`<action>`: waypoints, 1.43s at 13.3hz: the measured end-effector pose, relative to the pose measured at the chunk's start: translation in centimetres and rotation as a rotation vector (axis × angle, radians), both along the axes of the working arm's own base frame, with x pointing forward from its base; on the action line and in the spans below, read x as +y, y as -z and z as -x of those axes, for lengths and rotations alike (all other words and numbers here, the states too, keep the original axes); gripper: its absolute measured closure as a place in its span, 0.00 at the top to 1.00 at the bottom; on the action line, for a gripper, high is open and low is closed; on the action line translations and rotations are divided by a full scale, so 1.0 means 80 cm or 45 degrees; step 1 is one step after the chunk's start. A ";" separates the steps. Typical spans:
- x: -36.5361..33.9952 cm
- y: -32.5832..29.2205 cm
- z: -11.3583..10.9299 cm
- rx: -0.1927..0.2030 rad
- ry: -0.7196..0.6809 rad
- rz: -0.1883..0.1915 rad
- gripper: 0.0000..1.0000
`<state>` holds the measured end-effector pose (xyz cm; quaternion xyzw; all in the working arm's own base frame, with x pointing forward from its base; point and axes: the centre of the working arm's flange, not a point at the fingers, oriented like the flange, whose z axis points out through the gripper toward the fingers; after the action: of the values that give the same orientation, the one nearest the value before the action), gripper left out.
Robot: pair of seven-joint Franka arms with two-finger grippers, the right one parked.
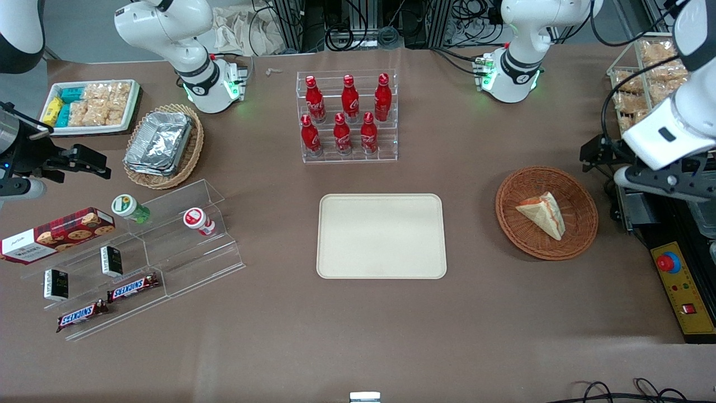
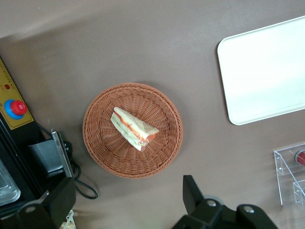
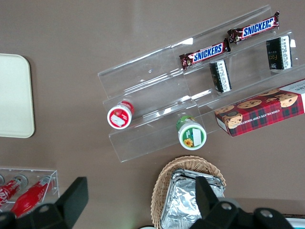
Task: Place sandwich from basket to tray
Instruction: 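Move the left gripper over the wrapped sandwich in the wicker basket, then lower the left gripper and close it on the sandwich's upright edge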
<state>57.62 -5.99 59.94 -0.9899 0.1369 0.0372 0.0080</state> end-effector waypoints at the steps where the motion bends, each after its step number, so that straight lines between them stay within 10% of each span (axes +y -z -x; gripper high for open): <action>1: 0.001 0.003 -0.005 0.002 -0.002 0.002 1.00; 8: 0.008 0.029 -0.008 0.040 -0.268 -0.025 1.00; 11: 0.009 0.087 -0.007 -0.025 -0.524 -0.032 1.00; 15: 0.013 0.187 0.040 -0.120 -1.060 -0.033 1.00; 19: 0.019 0.266 0.076 -0.082 -1.280 -0.067 1.00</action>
<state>51.56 -4.44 38.69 -0.9335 -0.3579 0.0096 0.0182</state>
